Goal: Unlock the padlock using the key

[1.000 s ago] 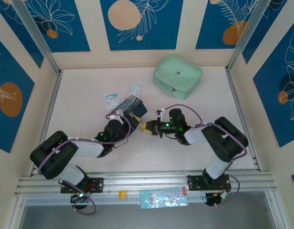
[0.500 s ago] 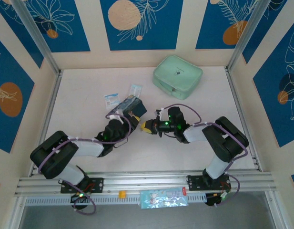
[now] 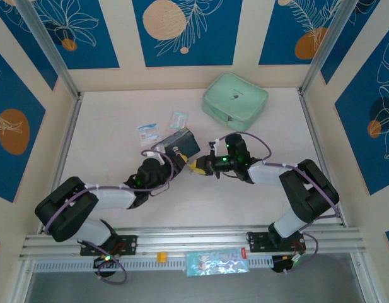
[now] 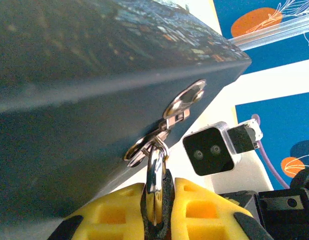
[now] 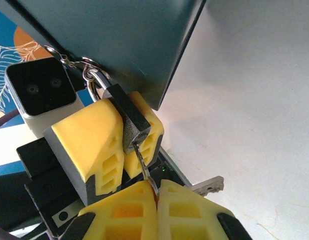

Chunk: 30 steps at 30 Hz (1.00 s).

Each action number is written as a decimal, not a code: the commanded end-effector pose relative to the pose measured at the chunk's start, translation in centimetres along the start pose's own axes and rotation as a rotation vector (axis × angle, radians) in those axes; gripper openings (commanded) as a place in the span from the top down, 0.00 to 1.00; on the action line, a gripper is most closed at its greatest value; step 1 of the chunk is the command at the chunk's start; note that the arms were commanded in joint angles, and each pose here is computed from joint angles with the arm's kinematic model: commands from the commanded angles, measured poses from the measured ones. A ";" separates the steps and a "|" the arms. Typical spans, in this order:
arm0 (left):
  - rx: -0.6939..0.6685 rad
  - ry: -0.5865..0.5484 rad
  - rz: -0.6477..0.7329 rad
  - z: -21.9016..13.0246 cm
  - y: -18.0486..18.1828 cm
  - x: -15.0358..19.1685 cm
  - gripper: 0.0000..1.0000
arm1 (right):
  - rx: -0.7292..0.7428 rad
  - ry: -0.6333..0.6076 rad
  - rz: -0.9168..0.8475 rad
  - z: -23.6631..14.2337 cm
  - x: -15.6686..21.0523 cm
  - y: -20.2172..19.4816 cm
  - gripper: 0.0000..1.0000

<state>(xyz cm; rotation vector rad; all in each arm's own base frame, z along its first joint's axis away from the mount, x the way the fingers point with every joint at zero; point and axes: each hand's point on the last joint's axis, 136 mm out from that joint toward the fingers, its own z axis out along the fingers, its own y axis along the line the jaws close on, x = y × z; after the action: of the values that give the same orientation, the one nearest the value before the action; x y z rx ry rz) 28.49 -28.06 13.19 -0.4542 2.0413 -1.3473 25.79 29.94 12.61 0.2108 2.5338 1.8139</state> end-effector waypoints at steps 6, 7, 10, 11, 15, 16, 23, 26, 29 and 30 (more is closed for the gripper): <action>0.059 0.161 0.061 -0.4 -2.2 3.7 1.00 | -0.031 -0.251 -0.044 -1.0 -3.5 3.4 1.00; 0.067 0.160 0.056 -0.3 -2.3 3.7 1.00 | -0.033 -0.268 -0.041 -0.9 -3.5 3.4 1.00; 0.092 0.166 0.033 0.2 -2.8 3.9 1.00 | -0.054 -0.298 -0.023 -0.6 -3.7 3.0 1.00; 0.101 0.169 0.024 0.3 -3.0 4.1 1.00 | -0.065 -0.306 -0.017 -0.4 -3.7 3.0 1.00; 0.118 0.163 -0.006 0.8 -3.4 4.4 1.00 | -0.095 -0.322 -0.025 0.5 -3.5 3.3 1.00; 0.125 0.161 -0.013 0.8 -3.6 4.4 1.00 | -0.095 -0.327 -0.033 0.7 -3.5 3.3 1.00; 0.114 0.183 -0.085 0.9 -3.8 4.8 1.00 | -0.130 -0.304 -0.239 1.3 -3.3 4.5 1.00; 0.109 0.182 -0.109 0.7 -3.8 4.7 1.00 | -0.136 -0.282 -0.322 1.5 -2.7 4.9 1.00; 0.117 0.173 -0.123 0.5 -4.0 4.4 1.00 | -0.131 -0.263 -0.365 1.9 -2.2 4.9 1.00; 0.126 0.169 -0.122 0.4 -4.4 4.3 1.00 | -0.126 -0.258 -0.369 2.0 -2.0 4.7 1.00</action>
<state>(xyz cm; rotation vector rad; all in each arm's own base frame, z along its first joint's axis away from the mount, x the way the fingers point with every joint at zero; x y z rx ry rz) 30.16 -27.18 12.21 -0.6553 2.0041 -1.3088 27.23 31.26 11.63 0.1943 2.3544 1.6468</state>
